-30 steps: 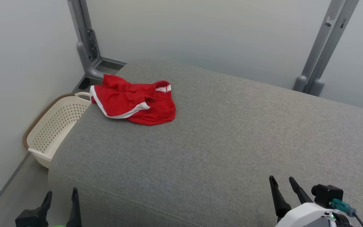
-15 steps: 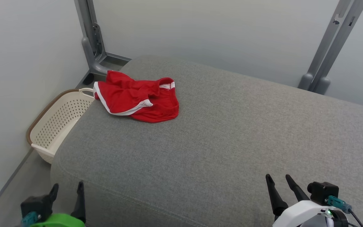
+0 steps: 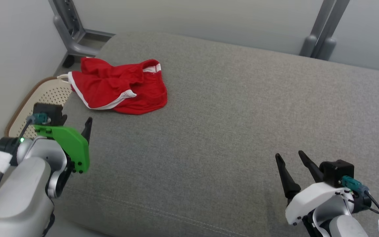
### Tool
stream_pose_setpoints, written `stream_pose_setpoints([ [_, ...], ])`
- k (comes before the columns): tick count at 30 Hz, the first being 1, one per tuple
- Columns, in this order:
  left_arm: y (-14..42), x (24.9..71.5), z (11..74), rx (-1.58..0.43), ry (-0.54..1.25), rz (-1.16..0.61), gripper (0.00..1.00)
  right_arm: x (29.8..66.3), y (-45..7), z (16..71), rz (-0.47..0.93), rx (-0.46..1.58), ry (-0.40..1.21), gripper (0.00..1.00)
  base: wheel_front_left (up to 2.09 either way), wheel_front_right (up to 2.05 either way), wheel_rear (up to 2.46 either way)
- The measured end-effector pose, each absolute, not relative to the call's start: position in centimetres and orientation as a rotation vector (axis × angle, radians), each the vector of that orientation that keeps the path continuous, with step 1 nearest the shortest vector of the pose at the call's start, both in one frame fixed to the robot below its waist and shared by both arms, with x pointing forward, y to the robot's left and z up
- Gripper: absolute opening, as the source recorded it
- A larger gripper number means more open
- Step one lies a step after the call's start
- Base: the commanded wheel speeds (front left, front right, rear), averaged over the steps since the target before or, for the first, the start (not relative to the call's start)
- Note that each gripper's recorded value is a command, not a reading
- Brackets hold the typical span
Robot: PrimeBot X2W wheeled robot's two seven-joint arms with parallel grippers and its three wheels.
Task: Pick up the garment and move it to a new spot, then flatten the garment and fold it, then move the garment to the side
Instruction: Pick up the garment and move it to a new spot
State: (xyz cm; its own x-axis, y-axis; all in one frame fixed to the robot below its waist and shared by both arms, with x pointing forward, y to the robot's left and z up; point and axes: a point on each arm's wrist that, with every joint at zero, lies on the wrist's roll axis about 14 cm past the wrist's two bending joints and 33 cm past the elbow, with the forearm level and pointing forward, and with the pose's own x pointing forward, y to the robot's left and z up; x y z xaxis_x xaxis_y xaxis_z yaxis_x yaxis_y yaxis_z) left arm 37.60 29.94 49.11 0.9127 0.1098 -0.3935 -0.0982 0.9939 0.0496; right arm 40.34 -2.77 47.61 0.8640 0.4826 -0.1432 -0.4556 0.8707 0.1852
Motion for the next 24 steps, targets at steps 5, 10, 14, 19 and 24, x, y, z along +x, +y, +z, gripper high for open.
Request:
stream_pose_setpoints([
  [5, 29.4, 42.3, 48.0, 0.122, 0.517, 0.042, 1.00, 42.2, -3.7, 47.9, 0.469, 0.115, 0.182, 1.00, 0.00, 0.00, 0.00],
  [10, 29.6, 46.0, 45.8, 0.219, 0.628, 0.014, 1.00, 43.4, -4.8, 46.5, 0.440, 0.092, 0.224, 1.00, 0.00, 0.00, 0.00],
  [14, 29.3, 48.0, 43.0, 0.310, 0.730, -0.034, 1.00, 44.1, -5.9, 45.1, 0.408, 0.088, 0.258, 1.00, 0.00, 0.00, 0.00],
  [19, 28.6, 50.3, 40.3, 0.356, 0.801, -0.069, 1.00, 44.4, -7.3, 42.9, 0.368, 0.093, 0.309, 1.00, 0.00, 0.00, 0.00],
  [24, 28.0, 52.0, 38.2, 0.367, 0.826, -0.079, 1.00, 44.4, -8.5, 41.0, 0.335, 0.096, 0.355, 1.00, 0.00, 0.00, 0.00],
])
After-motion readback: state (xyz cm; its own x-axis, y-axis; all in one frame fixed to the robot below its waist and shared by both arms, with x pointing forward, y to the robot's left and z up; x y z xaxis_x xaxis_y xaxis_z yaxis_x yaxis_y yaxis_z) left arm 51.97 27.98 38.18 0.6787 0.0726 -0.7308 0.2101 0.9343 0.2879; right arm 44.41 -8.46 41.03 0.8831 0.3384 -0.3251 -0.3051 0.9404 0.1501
